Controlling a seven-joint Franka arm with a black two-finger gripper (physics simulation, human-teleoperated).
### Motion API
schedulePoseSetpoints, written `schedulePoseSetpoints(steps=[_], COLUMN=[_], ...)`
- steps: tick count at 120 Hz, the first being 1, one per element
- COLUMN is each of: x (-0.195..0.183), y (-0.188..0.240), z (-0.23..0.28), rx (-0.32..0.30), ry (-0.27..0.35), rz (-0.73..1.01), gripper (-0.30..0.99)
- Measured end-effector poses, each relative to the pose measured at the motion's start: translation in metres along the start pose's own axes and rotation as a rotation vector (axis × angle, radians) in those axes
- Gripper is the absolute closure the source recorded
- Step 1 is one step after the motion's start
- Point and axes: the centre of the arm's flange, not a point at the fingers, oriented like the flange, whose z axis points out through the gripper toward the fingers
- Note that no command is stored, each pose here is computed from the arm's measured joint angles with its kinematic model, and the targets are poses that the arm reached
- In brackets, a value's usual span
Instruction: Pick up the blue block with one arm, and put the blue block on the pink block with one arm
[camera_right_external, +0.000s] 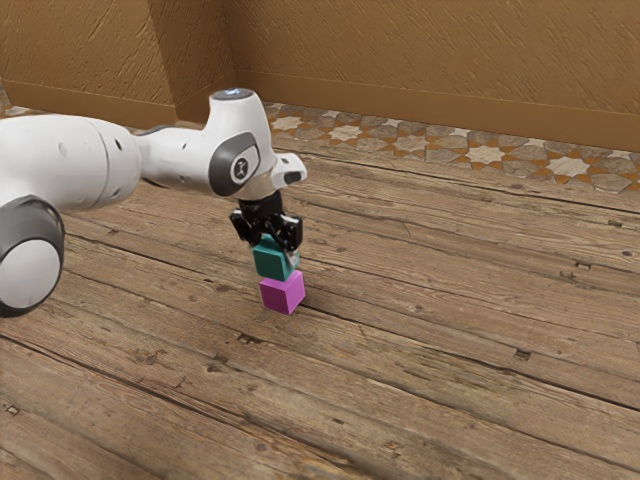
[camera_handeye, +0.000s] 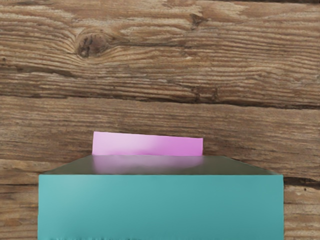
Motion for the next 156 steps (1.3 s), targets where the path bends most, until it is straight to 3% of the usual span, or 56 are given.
schedulePoseSetpoints(steps=[156], x=[0.009], y=[-0.01], z=[0.006], rx=[-0.012], ry=[-0.014], rz=[0.098], gripper=[0.35])
